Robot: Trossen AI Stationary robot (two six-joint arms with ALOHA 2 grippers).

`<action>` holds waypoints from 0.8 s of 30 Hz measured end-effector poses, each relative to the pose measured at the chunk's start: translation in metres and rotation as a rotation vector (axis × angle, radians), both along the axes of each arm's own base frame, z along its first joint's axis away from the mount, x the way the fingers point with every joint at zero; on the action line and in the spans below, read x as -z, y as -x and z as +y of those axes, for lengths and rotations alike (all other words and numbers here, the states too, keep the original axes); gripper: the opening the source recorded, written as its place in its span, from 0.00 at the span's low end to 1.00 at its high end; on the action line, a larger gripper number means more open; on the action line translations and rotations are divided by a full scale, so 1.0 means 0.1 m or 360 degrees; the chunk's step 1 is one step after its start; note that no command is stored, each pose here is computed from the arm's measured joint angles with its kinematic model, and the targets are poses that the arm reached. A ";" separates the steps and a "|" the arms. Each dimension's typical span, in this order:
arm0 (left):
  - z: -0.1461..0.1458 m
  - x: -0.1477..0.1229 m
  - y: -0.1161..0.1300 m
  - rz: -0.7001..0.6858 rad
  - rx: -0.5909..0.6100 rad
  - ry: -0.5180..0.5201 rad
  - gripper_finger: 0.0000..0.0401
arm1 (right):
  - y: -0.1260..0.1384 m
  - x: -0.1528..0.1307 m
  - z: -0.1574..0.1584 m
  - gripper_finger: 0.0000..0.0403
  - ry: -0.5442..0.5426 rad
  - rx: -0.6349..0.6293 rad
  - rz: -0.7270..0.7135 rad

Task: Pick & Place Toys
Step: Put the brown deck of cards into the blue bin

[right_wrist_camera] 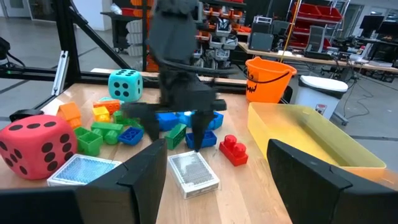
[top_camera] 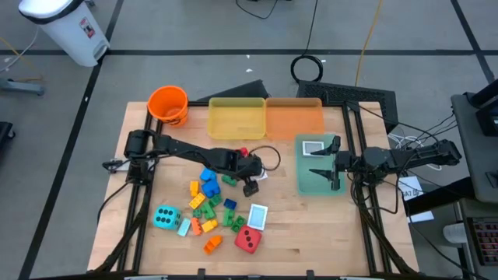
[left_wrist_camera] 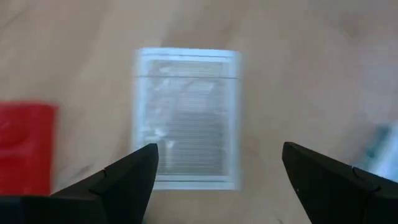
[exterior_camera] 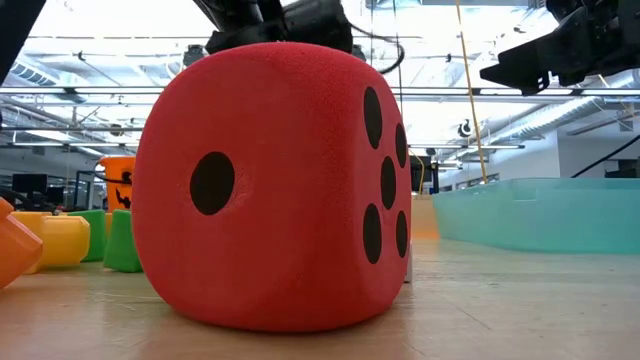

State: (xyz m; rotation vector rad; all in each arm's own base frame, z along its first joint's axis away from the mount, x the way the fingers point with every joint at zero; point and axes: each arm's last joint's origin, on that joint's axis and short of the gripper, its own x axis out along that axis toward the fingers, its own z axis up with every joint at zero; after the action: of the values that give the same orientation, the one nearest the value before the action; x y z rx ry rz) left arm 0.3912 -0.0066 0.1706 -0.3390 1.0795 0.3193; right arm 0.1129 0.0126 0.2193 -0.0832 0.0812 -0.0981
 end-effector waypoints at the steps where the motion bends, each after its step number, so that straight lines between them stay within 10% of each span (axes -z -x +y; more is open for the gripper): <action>1: 0.03 0.01 0.02 0.0027 -0.0066 0.0006 0.87 | 0.00 0.00 0.00 0.61 0.0000 0.0000 0.0000; 13: -0.08 0.08 0.17 0.0297 -0.0048 -0.0198 0.86 | -0.04 0.03 0.01 0.61 0.0008 0.0000 0.0050; 18: -0.10 0.04 0.12 0.0255 0.0126 -0.0576 0.86 | -0.07 0.04 0.01 0.61 0.0011 0.0000 0.0069; 24: -0.13 0.02 0.03 0.0086 0.0207 -0.0371 0.86 | -0.07 0.05 0.01 0.61 0.0014 -0.0001 0.0076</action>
State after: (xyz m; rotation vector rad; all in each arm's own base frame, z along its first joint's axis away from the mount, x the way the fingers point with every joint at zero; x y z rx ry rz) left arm 0.3885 -0.0200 0.1685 -0.0522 1.0990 0.3358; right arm 0.1204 0.0140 0.2146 -0.0942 0.1284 -0.0960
